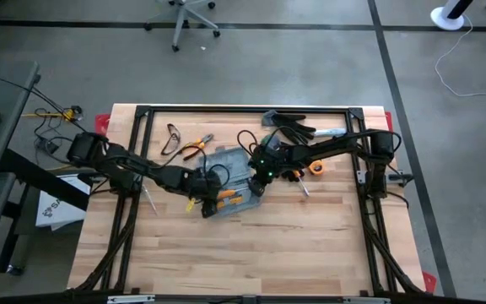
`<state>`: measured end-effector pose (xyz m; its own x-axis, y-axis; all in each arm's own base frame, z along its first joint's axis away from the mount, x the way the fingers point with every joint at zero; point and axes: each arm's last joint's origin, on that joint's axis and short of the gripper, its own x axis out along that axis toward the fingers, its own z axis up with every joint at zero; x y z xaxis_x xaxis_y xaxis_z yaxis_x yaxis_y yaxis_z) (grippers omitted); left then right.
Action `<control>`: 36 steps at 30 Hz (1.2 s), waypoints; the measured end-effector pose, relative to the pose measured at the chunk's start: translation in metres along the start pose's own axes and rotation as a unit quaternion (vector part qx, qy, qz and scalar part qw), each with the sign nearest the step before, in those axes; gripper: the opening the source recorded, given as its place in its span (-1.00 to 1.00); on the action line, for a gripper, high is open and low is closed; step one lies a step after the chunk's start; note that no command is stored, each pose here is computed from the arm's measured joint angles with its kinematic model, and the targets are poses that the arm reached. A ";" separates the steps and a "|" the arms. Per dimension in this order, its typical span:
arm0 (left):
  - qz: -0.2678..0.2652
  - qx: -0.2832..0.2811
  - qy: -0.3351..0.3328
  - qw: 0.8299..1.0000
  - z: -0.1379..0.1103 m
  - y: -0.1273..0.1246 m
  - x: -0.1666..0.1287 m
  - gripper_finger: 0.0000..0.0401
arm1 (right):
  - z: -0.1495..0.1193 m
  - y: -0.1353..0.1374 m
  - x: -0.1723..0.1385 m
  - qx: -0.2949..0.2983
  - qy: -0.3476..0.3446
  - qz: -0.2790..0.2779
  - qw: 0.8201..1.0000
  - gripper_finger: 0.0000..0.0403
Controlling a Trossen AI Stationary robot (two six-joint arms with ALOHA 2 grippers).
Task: Prefit tool cases
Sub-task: Remove the yellow hammer from the gray toolbox
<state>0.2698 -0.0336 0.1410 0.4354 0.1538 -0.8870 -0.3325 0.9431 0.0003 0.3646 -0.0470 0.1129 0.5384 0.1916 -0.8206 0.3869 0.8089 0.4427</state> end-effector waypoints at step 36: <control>0.184 0.206 0.038 0.960 0.004 0.003 0.051 -0.66 | -0.001 0.006 0.002 0.009 -0.033 -0.037 0.999 -1.00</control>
<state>0.2942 -0.0219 0.0981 0.2843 0.4911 -0.8234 -0.0858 0.8684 0.4883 0.3675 -0.0412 0.1139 0.5558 0.0942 -0.8259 0.4407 0.8091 0.3888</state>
